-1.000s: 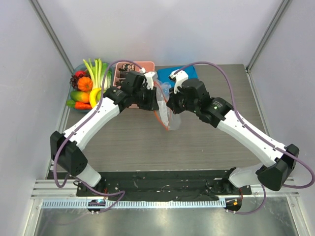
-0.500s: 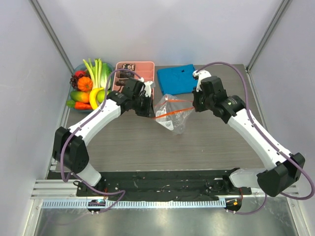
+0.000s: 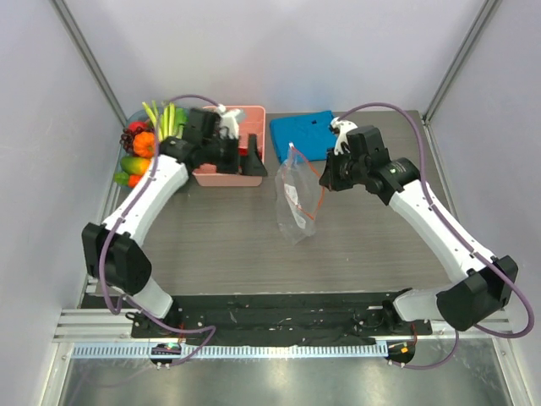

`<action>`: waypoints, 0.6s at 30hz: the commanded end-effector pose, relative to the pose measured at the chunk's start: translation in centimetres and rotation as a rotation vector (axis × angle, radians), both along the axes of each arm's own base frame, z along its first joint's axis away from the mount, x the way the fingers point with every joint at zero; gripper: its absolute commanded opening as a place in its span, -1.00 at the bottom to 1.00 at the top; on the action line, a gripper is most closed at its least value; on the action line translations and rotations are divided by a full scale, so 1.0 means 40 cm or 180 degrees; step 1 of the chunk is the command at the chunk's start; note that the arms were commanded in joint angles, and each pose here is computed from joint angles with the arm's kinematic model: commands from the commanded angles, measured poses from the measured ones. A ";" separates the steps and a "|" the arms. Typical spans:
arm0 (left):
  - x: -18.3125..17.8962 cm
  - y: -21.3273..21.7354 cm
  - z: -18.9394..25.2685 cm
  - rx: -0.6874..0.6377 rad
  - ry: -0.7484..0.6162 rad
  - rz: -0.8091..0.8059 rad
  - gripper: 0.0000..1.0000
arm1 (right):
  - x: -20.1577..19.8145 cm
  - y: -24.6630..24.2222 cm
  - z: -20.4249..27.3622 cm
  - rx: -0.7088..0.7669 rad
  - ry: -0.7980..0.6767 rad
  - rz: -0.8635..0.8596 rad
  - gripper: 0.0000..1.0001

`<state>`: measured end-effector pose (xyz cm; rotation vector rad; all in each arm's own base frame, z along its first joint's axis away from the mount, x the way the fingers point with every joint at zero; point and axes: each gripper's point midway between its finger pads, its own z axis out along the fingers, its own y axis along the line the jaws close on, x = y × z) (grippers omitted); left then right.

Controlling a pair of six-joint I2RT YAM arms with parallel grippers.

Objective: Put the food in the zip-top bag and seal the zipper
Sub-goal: Open the zipper of the food storage bag, then pick up the fake vegetable from the bin.

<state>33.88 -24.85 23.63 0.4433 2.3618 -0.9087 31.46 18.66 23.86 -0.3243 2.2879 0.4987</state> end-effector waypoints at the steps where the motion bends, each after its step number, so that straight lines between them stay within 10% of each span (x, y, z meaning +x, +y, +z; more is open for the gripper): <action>1: 0.058 0.147 0.140 -0.0391 -0.0169 0.0374 0.99 | -0.002 -0.015 0.112 0.0157 -0.0141 -0.0217 -0.99; 18: 0.226 0.693 0.140 0.1177 -0.0940 0.2001 1.00 | 0.038 -0.037 0.003 -0.0161 0.0076 -0.0426 -0.99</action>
